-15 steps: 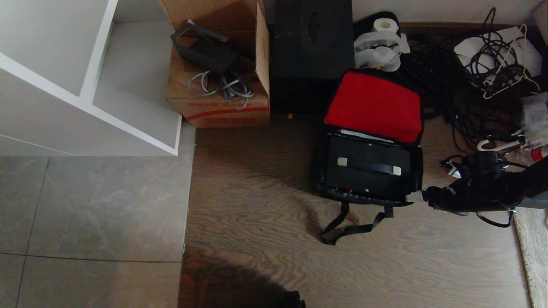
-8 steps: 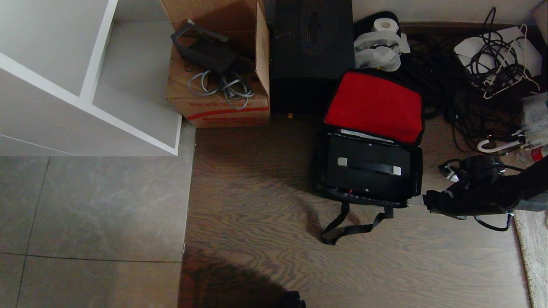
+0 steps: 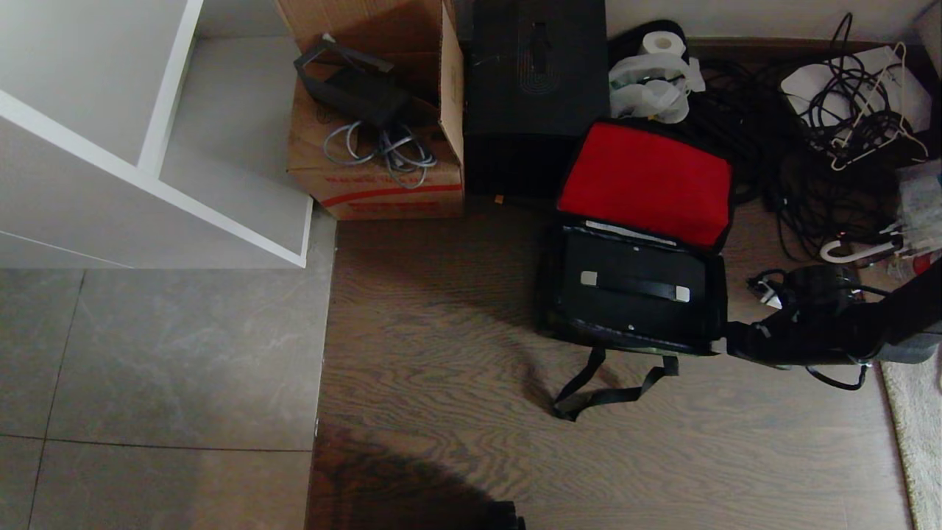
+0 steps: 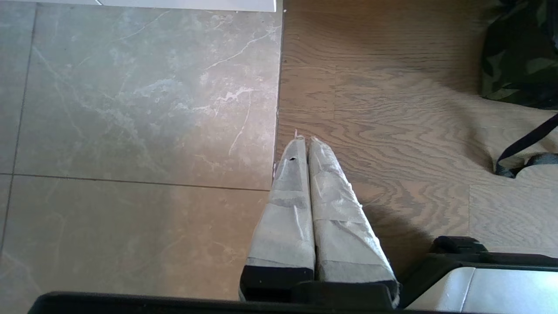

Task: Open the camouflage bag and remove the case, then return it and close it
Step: Grip the handle

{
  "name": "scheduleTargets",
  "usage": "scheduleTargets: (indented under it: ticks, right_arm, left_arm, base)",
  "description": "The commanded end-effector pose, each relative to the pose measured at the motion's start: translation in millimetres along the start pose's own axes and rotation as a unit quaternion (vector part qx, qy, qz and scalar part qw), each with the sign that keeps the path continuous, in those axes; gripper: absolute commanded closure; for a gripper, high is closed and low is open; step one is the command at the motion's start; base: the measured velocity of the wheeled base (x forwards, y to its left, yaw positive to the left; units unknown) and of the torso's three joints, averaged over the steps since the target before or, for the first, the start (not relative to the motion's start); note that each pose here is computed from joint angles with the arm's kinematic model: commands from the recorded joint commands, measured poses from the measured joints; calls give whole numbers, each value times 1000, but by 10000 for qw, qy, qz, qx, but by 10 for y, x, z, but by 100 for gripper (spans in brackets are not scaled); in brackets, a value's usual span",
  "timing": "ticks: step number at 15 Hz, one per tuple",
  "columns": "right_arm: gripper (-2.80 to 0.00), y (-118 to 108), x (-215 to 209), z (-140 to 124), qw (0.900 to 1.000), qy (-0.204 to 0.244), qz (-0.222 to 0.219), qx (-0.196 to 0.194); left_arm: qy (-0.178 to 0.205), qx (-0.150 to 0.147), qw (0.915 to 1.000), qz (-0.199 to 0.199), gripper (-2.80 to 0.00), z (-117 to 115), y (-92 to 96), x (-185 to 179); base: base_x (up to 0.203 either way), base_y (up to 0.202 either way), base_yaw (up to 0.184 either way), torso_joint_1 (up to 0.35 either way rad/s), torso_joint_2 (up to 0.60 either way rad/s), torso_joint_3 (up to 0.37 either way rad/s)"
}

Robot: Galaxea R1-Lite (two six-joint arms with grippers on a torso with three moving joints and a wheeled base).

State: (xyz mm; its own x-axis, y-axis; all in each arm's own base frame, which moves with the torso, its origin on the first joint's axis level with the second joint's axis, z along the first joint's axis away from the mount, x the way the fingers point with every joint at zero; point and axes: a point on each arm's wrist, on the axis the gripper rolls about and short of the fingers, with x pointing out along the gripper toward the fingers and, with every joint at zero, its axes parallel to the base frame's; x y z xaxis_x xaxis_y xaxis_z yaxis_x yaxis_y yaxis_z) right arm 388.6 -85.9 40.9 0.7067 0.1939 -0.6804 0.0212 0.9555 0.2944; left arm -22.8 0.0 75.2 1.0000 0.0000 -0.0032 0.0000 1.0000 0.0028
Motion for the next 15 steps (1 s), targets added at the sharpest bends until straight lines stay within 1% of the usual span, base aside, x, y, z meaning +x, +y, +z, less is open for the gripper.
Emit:
scheduleTargets:
  ticks: [1, 3, 5, 8, 10, 12, 15]
  right_arm:
    - [0, 35, 36, -24, 10000, 49, 41, -25]
    - [0, 70, 20, -36, 9999, 80, 57, -42]
    - [0, 115, -40, -117, 9997, 226, 55, -9]
    - [0, 342, -190, -278, 9978, 642, 182, 11]
    - [0, 504, -276, -406, 9946, 1001, 271, 90]
    - [0, 640, -311, -529, 9916, 1239, 349, 126]
    - [0, 690, -289, -522, 9917, 1215, 406, 69]
  left_arm:
    - [7, 2, 10000, 0, 0, 0, 0, 1]
    - [7, 2, 10000, 0, 0, 0, 0, 1]
    - [7, 2, 10000, 0, 0, 0, 0, 1]
    - [7, 2, 10000, 0, 0, 0, 0, 1]
    - [7, 2, 10000, 0, 0, 0, 0, 1]
    - [7, 2, 10000, 0, 0, 0, 0, 1]
    - [7, 2, 10000, 0, 0, 0, 0, 1]
  base:
    - [0, 0, 0, 0, 0, 0]
    - [0, 0, 0, 0, 0, 0]
    - [0, 0, 0, 0, 0, 0]
    - [0, 0, 0, 0, 0, 0]
    - [0, 0, 0, 0, 0, 0]
    - [0, 0, 0, 0, 0, 0]
    - [0, 0, 0, 0, 0, 0]
